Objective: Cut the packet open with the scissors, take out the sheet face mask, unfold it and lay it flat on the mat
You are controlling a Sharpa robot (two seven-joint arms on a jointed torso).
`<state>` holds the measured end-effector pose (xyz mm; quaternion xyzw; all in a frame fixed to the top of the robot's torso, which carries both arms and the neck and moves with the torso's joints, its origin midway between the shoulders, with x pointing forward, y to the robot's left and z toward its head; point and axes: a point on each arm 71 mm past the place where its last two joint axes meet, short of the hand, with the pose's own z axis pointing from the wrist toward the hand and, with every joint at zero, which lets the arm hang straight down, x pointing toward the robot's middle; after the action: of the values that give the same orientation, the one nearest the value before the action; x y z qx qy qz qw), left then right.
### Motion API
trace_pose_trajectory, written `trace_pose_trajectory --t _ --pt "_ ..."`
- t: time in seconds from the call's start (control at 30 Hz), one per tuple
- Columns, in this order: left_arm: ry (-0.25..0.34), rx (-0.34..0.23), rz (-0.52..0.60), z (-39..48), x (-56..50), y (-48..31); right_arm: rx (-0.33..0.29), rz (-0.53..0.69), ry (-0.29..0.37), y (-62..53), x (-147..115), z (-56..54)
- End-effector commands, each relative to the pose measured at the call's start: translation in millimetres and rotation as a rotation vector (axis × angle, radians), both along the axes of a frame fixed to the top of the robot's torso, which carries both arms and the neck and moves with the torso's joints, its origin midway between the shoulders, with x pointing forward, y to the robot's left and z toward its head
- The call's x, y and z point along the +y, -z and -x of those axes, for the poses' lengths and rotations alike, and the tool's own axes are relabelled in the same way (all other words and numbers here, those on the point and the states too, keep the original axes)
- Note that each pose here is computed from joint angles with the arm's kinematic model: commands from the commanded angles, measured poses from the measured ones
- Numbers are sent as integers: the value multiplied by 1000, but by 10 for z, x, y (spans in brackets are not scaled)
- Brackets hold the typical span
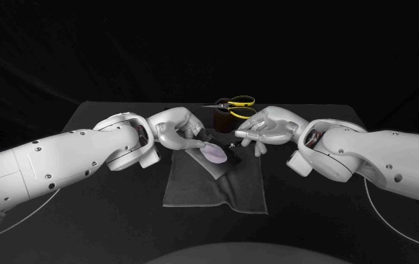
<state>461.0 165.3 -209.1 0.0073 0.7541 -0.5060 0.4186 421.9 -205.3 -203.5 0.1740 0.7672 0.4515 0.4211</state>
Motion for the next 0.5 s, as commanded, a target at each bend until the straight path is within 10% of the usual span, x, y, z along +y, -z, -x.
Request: trace_pose_trajectory --t 0.03,0.5 --pt "37 -137 48 24 6 -91 28 -87 -9 11 -17 66" --pt "106 -345 -14 70 49 -117 -74 -8 -16 29 -3 168"
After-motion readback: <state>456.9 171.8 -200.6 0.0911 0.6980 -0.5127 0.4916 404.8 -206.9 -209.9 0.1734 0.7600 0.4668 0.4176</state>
